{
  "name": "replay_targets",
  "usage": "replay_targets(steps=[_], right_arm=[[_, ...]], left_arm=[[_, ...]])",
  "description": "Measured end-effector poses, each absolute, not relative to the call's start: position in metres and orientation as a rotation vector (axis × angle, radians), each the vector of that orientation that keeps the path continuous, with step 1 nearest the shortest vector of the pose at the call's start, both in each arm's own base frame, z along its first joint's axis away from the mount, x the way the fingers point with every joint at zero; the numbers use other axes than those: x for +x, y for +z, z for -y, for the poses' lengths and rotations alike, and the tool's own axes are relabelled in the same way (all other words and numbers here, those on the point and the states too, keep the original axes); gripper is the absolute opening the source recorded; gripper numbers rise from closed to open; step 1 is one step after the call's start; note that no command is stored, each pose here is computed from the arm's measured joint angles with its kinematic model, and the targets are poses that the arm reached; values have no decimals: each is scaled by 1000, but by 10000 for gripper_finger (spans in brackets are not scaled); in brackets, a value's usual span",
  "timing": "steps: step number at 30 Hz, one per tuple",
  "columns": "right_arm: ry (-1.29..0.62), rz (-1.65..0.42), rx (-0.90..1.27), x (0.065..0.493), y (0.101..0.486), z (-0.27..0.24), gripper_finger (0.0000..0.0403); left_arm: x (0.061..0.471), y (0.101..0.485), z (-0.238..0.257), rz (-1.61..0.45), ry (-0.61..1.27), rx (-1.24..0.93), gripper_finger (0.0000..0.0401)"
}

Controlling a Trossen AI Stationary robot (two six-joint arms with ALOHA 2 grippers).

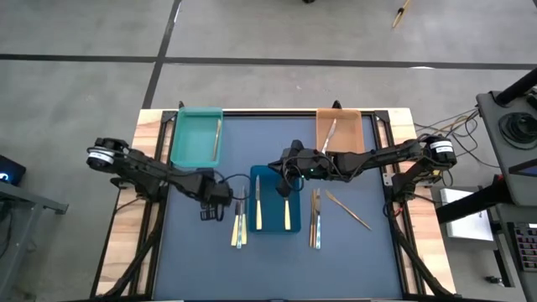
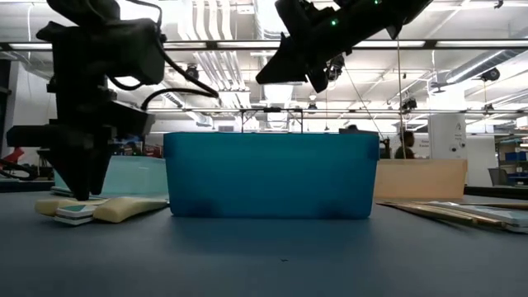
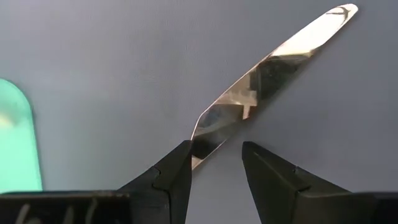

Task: Sort silverware by color (type)
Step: Put the left blue and white knife into the orange bin

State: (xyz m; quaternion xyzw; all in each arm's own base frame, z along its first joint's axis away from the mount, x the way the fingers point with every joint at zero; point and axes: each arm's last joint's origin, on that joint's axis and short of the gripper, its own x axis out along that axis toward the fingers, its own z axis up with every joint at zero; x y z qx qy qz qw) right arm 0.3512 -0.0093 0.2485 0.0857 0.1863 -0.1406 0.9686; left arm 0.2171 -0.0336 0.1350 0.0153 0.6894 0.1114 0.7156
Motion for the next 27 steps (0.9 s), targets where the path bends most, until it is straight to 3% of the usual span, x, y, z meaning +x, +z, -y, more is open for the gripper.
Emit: replay_targets(steps=[11,17,21,27], right_arm=[[-282,-389,156,350,246,9,9],[-283,-401,155,350,245,9,9],[-282,-402,152,350,245,9,9],[-278,-407,132,350,244,9,9]], left_arm=[[233,174,37,-1381,172,-11,131],[225,176,29,-1439,275,84,127],[224,166,22,-1488,327,85,97],[217,150,11,-1579,406,70,15]])
